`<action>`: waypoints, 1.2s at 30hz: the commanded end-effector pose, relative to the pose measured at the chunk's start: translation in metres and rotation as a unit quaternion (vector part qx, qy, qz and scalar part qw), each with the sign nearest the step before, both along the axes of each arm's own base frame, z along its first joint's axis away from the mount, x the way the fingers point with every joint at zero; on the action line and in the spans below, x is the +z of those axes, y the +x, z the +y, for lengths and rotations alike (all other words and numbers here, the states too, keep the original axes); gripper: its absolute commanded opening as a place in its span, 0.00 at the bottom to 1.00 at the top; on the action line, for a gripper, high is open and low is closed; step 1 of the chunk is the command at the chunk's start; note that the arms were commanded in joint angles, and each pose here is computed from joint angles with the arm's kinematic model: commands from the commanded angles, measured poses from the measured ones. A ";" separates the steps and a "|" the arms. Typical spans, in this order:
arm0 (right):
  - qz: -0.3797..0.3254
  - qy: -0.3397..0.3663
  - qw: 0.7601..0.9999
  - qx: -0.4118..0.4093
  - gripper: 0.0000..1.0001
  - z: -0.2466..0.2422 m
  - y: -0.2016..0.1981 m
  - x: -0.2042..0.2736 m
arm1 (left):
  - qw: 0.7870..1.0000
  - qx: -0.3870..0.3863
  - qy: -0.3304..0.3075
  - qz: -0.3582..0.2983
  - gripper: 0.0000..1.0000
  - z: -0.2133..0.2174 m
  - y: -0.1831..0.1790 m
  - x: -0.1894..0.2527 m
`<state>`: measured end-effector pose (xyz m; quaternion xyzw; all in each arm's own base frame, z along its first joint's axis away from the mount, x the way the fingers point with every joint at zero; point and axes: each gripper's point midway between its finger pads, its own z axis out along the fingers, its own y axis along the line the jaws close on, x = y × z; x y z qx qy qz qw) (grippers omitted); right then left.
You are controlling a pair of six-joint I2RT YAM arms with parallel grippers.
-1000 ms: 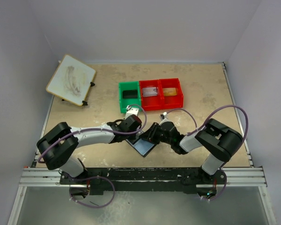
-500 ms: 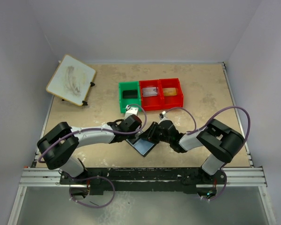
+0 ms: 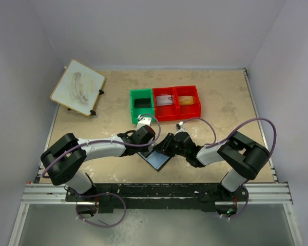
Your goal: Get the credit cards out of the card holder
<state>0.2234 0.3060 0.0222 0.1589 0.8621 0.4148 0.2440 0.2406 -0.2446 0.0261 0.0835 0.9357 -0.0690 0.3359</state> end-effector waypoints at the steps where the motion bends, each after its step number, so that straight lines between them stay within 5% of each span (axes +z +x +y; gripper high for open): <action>1: 0.024 -0.051 0.998 -0.022 0.31 -0.014 -0.001 -0.027 | 1.000 -0.004 -0.007 0.007 0.09 0.000 -0.003 -0.002; 7: 0.030 -0.059 0.998 -0.022 0.28 -0.009 -0.002 -0.031 | 1.000 -0.004 -0.013 0.008 0.08 -0.002 -0.004 0.000; 10: 0.017 -0.051 0.998 -0.013 0.14 -0.005 -0.001 -0.027 | 1.000 -0.008 -0.015 0.008 0.07 -0.002 -0.005 0.000; 17: 0.009 -0.027 0.999 0.043 0.18 0.009 -0.012 -0.020 | 1.000 -0.011 -0.017 0.010 0.06 -0.002 -0.006 0.001; 23: 0.011 -0.009 1.000 0.007 0.22 0.003 -0.009 -0.021 | 1.000 -0.019 -0.020 0.015 0.05 -0.003 -0.009 0.002; 31: 0.008 0.001 1.000 0.028 0.18 0.012 -0.009 -0.019 | 0.999 -0.024 -0.028 0.018 0.04 -0.006 -0.011 0.001; 36: 0.009 -0.001 1.000 0.016 0.07 0.007 -0.010 -0.017 | 0.999 -0.019 -0.027 0.015 0.03 -0.003 -0.011 0.001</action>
